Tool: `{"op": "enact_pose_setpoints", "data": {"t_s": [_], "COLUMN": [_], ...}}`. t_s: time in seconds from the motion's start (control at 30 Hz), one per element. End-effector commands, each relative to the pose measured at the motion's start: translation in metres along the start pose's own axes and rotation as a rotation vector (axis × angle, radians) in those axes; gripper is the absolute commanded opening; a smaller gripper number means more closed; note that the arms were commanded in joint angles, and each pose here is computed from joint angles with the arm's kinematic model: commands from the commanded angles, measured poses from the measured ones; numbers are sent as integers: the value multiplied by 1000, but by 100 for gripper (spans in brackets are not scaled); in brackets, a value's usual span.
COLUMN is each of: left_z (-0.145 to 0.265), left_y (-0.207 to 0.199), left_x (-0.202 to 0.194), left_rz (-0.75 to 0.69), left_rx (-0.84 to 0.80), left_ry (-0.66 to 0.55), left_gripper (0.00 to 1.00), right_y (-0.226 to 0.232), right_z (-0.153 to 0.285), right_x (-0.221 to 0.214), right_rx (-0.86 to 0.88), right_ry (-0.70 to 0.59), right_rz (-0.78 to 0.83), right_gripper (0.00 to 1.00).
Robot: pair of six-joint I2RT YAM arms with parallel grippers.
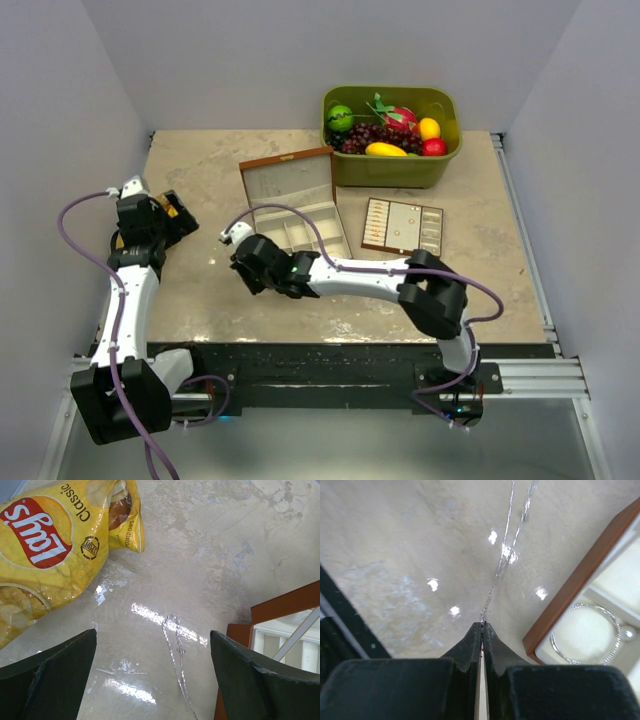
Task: Organize the mixed jewelry
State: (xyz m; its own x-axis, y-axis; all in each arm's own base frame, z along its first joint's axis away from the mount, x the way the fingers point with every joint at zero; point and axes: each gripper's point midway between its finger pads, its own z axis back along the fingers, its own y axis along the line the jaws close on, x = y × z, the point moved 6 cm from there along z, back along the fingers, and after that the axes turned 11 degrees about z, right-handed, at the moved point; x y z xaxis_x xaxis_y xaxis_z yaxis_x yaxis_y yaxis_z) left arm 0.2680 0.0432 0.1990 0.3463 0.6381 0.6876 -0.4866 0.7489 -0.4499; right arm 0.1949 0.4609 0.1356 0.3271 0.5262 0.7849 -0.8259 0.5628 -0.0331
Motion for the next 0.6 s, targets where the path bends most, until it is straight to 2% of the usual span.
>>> {"op": "enact_pose_setpoints", "data": {"t_s": [0.0,0.07,0.13,0.17,0.23,0.4,0.57], "left_z": [0,1,2,4,6,20,49], "left_y": [-5,-7,-8,-11,-14,-39,-83], "left_x": [3,1,-1,-4,-8,-32,-51], "left_rz": [-23,-30,-38,-43,-57,-84,-199], "left_rx": [-60,-85,-107,-138,-189,-422,-682], "left_ry": [-12,-1,5,17,31,129,176], "left_gripper": [100,100,99,100,100,100,100], "right_y": [3,-1,-4,-7,-13,-36,-73], "right_z": [42,52,75,78,101,137,164], "right_x": [21,1,1,-18,-20,-51,-64], "right_rx": [73,75,84,79,64,-49,-176], "right_ry": [-106,-75,-105,-67,-89,-84,-106], "right_rz": [-52,-64,-80,-83,-98,-147,-206], "right_gripper": [4,3,3,3,3,4,4]}}
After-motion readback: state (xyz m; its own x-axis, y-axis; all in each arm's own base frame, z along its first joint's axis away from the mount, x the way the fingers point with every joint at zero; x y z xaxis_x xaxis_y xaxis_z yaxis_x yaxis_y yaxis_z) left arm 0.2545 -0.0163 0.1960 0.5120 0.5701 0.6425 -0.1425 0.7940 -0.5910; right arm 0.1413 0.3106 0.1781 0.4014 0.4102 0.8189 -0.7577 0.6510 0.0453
